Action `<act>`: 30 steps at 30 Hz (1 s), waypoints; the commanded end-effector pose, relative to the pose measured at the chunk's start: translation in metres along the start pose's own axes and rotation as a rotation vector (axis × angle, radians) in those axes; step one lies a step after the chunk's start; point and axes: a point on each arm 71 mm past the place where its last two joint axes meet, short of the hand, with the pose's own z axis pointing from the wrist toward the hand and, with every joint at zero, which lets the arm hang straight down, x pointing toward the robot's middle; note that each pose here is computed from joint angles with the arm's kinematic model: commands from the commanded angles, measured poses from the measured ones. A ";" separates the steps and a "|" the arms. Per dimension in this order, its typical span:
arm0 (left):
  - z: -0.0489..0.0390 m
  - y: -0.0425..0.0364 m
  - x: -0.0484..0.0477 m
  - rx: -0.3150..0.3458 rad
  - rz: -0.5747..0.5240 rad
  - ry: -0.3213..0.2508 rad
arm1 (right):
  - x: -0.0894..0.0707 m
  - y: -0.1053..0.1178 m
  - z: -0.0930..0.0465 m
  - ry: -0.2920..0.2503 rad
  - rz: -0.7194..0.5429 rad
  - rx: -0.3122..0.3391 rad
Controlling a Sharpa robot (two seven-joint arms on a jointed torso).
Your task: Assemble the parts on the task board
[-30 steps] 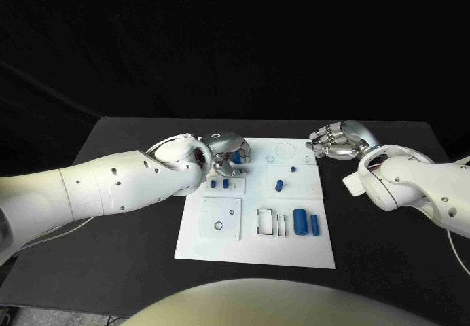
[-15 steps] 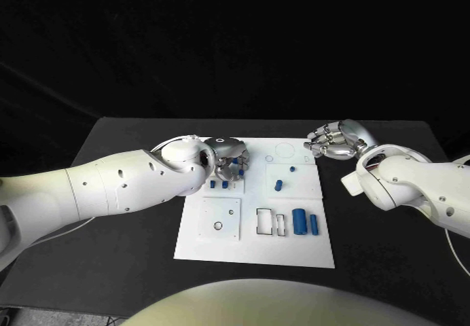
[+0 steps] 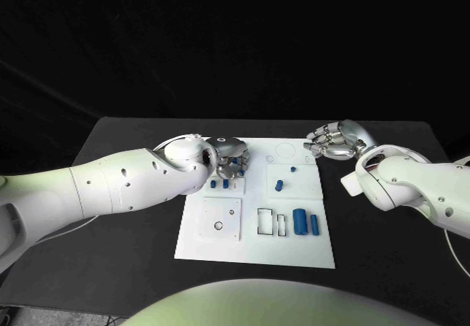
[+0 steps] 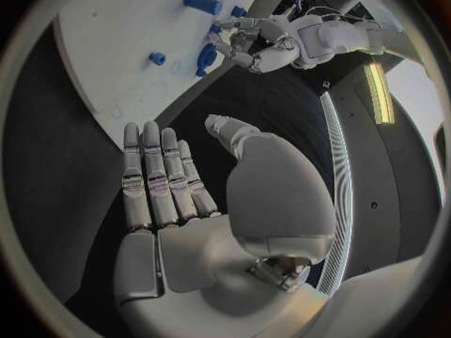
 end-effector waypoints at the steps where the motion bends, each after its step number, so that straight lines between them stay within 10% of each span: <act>1: 0.0012 -0.0012 0.0000 -0.004 -0.010 0.007 | 0.001 0.001 0.000 0.006 -0.010 -0.013; 17: 0.0045 0.0006 0.0004 -0.009 -0.024 0.014 | 0.002 0.001 0.000 0.008 -0.010 -0.011; 30: -0.0040 0.0030 -0.0092 0.012 -0.092 -0.090 | 0.001 0.000 0.000 0.002 -0.010 -0.012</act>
